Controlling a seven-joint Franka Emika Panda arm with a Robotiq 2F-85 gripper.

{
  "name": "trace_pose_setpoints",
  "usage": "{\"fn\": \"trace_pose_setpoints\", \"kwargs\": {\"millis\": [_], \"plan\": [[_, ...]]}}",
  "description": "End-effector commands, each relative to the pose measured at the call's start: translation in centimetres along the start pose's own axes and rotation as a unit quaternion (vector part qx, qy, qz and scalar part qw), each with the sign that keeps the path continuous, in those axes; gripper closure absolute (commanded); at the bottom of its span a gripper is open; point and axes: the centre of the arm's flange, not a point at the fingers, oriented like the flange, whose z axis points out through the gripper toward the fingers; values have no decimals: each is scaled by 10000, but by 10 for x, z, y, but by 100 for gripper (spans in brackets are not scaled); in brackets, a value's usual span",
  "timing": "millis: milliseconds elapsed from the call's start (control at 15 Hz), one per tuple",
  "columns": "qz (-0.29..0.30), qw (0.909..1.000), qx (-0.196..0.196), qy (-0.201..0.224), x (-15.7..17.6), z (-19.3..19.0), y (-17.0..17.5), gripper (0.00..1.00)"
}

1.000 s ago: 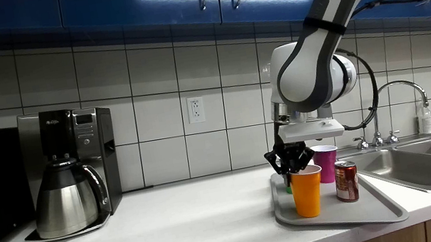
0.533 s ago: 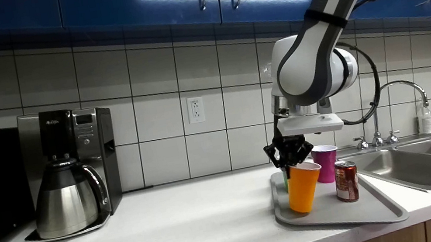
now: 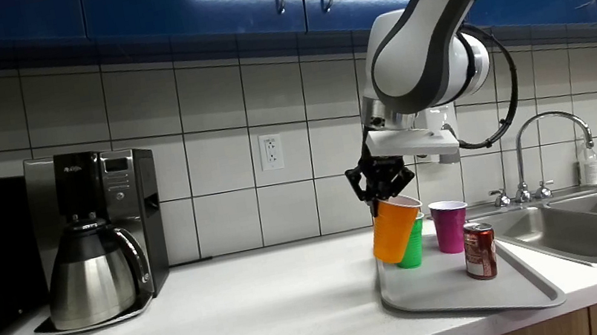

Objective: Remove the cups from the grey tray.

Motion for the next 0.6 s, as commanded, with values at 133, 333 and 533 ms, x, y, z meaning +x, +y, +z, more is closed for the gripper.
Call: {"fn": "trace_pose_setpoints", "kwargs": {"millis": [133, 333, 533], "plan": [[-442, 9986, 207, 210, 4, -14, -45, 99], [-731, 9967, 284, 221, 3, -7, -72, 99], [-1088, 9934, 302, 178, 1, 7, -97, 99]]}}
